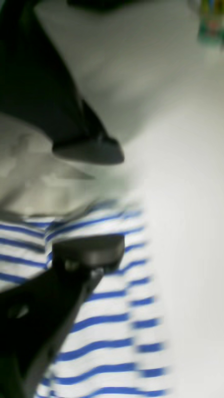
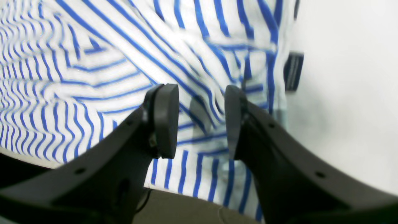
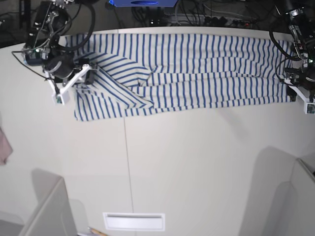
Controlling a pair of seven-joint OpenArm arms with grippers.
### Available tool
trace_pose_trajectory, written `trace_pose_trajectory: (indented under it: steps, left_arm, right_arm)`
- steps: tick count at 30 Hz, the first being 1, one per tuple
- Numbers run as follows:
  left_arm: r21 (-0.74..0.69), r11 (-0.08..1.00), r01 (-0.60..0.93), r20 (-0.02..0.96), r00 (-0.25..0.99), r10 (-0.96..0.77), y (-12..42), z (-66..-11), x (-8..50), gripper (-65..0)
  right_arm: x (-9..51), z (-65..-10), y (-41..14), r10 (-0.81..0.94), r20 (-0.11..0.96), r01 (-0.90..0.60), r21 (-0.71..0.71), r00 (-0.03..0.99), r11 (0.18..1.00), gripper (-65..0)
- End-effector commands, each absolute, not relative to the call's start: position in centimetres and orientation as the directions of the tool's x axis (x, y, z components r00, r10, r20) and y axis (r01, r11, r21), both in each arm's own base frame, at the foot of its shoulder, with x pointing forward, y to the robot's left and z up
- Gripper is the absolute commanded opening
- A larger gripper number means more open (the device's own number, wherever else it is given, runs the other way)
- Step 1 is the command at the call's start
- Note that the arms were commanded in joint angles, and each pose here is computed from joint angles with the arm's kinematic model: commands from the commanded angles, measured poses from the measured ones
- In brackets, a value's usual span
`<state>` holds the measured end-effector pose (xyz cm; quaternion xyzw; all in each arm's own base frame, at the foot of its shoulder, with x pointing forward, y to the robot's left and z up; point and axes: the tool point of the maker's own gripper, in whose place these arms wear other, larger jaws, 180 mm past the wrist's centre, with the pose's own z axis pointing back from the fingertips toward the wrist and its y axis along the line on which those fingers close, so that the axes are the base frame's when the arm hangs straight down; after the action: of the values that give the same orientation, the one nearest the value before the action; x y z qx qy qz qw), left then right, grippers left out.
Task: Fold the T-shirt properly
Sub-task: 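Release the shirt and reposition both grippers along the folded edge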
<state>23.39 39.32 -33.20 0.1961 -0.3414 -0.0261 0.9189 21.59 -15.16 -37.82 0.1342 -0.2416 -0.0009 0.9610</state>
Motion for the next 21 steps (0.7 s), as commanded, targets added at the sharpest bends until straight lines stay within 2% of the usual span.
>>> trace_pose_trajectory:
  steps: [1, 2, 4, 6, 7, 8, 16, 21]
  left_arm:
    - [0.381, 0.921, -0.076, 0.642, 0.739, -0.205, 38.6, -32.3, 24.0, -23.7]
    - [0.373, 0.925, -0.069, 0.638, 0.743, -0.202, 38.0, -32.7, 23.6, -24.5]
    - [0.344, 0.936, -0.071, 0.632, 0.755, -0.175, 37.2, -33.9, 22.9, -33.1]
    - [0.307, 0.948, -0.083, 0.624, 0.77, -0.135, 36.5, -35.4, 22.2, -50.5]
    - [0.292, 0.952, -0.091, 0.617, 0.779, -0.115, 36.3, -36.2, 21.8, -62.0]
    - [0.279, 0.955, -0.099, 0.609, 0.787, -0.096, 36.3, -36.9, 21.5, -65.0]
    - [0.18, 0.969, -0.17, 0.516, 0.855, 0.054, 37.5, -42.8, 20.4, -65.0]
    - [0.126, 0.97, -0.207, 0.552, 0.827, 0.105, 37.5, -42.8, 23.7, -65.0]
  right_arm:
    - [22.8, -36.9, -14.6, -0.05, 0.503, -0.098, 0.264, 0.863, 0.959, -42.9]
    - [22.9, -37.1, -14.2, -0.029, 0.501, -0.12, 0.261, 0.865, 0.958, -43.5]
    - [23.2, -37.5, -13.1, -0.004, 0.501, -0.154, 0.275, 0.866, 0.949, -51.8]
    - [23.3, -38.3, -12.3, 0.003, 0.495, -0.168, 0.29, 0.869, 0.942, -65.0]
    - [23.3, -38.9, -12.3, 0.005, 0.487, -0.169, 0.293, 0.874, 0.941, -65.0]
    - [23.1, -39.7, -12.2, 0.003, 0.471, -0.164, 0.302, 0.882, 0.939, -65.0]
    - [23.6, -44.1, -13.8, -0.053, 0.389, -0.084, 0.327, 0.92, 0.941, -65.0]
    - [26.4, -44.9, -14.2, -0.085, 0.375, -0.055, 0.347, 0.923, 0.936, -65.0]
